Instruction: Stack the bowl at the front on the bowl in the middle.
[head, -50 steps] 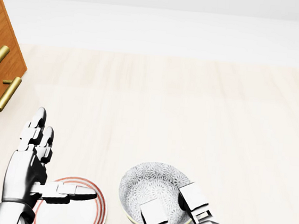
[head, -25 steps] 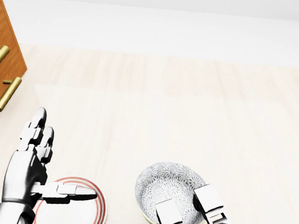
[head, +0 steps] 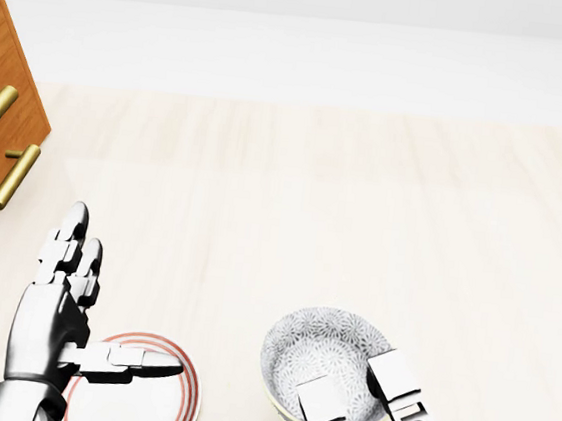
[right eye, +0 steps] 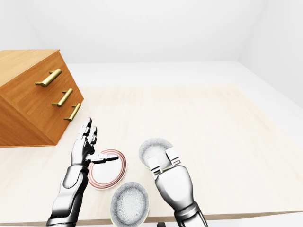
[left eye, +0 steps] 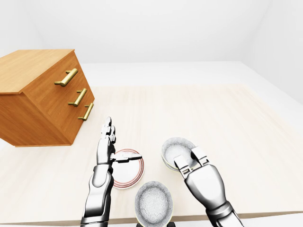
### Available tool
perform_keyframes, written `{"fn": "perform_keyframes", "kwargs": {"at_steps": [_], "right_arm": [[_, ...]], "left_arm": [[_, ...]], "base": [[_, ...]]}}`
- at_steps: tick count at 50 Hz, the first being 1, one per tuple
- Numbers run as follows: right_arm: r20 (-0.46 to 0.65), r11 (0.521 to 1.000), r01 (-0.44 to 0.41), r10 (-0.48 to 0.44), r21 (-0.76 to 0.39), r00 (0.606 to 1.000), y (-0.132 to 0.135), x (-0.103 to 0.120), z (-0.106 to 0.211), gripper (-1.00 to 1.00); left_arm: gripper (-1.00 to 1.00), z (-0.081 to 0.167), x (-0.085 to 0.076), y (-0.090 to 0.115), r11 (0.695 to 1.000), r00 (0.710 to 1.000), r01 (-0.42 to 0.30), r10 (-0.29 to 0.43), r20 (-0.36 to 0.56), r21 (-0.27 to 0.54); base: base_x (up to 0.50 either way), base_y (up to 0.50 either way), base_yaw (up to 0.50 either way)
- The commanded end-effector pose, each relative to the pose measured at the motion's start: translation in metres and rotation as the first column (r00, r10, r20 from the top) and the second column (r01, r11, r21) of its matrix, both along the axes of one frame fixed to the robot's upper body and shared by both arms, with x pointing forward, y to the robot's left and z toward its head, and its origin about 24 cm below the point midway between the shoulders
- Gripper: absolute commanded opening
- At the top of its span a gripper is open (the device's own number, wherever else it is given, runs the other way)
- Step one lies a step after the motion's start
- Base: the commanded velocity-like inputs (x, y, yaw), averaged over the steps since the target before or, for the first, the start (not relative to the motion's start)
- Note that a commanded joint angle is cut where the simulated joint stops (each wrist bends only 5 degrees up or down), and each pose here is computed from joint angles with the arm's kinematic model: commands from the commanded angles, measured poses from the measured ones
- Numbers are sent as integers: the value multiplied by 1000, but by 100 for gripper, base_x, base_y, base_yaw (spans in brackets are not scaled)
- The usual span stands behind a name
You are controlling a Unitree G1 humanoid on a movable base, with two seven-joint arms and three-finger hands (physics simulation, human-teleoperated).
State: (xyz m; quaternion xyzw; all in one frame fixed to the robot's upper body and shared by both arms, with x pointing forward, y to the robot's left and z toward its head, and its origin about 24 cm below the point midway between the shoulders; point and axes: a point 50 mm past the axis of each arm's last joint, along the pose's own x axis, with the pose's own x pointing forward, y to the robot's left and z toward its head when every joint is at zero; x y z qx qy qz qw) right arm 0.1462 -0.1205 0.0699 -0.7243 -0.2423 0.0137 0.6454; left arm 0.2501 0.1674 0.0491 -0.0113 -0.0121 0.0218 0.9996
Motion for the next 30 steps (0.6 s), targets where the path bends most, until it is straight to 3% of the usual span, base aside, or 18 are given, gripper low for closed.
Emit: {"fn": "perform_keyframes", "kwargs": {"at_steps": [1,14,30], "right_arm": [[-3,999,-45,45,28,999,8,-2,-6,-100],[-14,997,-74,74,27,997,10,-3,-10,-100],[9,1000,-11,11,27,1000,-2,2,-4,-100]], "left_arm": [[100,1,0,0,1000,1000,1,-1,1,1],[100,1,-1,0,1000,1000,1,-1,1,1],[100,2,-1,0,1000,1000,2,-2,2,0]], "base": [[0,0,0],[0,0,0],[0,0,0]]}}
